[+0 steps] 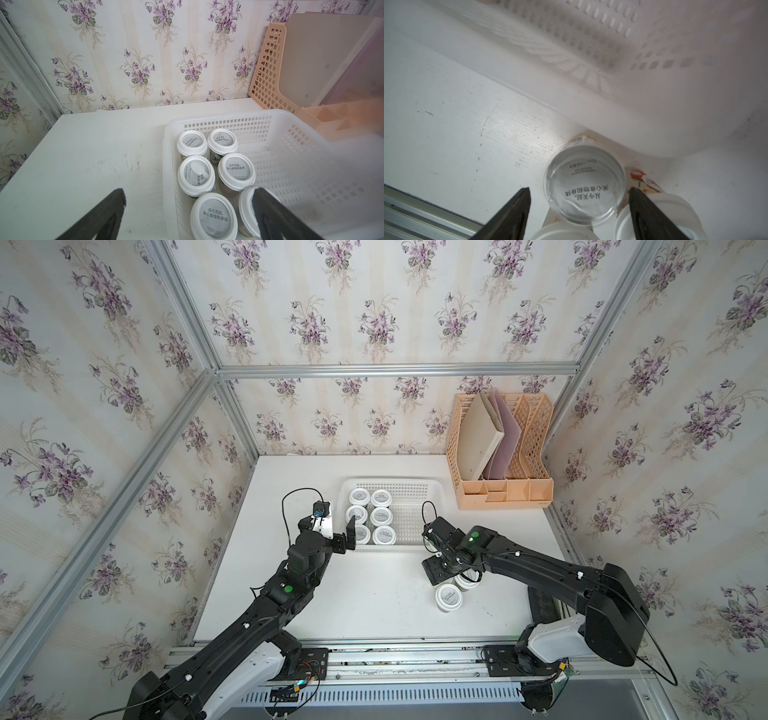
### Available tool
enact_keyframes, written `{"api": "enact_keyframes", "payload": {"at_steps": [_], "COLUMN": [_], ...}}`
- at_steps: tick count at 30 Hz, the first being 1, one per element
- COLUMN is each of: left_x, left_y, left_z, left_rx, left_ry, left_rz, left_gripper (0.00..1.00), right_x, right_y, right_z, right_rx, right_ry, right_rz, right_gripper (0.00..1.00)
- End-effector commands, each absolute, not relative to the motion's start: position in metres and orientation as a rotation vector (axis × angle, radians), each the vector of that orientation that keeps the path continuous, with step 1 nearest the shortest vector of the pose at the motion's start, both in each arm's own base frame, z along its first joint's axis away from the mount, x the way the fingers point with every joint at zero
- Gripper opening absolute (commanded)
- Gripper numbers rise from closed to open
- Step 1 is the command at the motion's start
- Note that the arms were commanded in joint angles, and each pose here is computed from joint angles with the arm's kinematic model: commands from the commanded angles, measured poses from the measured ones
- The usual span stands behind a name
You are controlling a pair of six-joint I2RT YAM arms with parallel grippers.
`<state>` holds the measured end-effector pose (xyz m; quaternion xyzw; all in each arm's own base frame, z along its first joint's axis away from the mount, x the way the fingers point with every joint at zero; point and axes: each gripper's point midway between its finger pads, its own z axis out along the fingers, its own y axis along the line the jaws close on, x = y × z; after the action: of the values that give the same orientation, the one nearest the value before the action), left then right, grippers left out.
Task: Put the yogurt in the basket
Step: Pick up the yogurt from the center of the board.
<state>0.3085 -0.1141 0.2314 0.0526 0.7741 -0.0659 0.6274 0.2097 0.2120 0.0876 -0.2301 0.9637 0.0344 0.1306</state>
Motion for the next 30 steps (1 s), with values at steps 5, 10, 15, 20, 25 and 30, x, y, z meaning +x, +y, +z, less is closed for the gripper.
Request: {"api": "enact_keyframes", "payload": {"at_steps": [5, 10, 15, 20, 25, 30], "left_x": [0.309, 0.309, 0.309, 0.309, 0.309, 0.309], "left_y": [-0.114, -0.114, -0.113, -0.113, -0.113, -0.113], "left_z": [0.238, 0.238, 0.238, 0.238, 0.238, 0.238], "left_rx": [0.115, 0.113, 0.114, 0.113, 0.113, 0.113], "left_ry": [1.756, 1.755, 1.755, 1.753, 1.754, 1.754], "left_rz": [-0.156, -0.152, -0.151, -0.150, -0.150, -0.150], "left_gripper": [0.99, 0.99, 0.99, 0.99, 0.99, 0.99], "right_x": [0.214, 0.215, 0.215, 0.216, 0.214, 0.212], "right_y": [0.213, 0.215, 0.217, 0.220, 0.227, 0.240], "right_z": [0.083, 0.080, 0.078, 0.077, 0.079, 0.083], "right_rx": [-0.662, -0.669, -0.674, -0.676, -0.682, -0.694], "right_ry": [2.803, 2.804, 2.807, 2.807, 2.807, 2.798], "right_rz": [0.077, 0.073, 0.088, 0.101, 0.150, 0.251], "right_gripper": [0.81, 0.81, 0.80, 0.75, 0.74, 0.73]}}
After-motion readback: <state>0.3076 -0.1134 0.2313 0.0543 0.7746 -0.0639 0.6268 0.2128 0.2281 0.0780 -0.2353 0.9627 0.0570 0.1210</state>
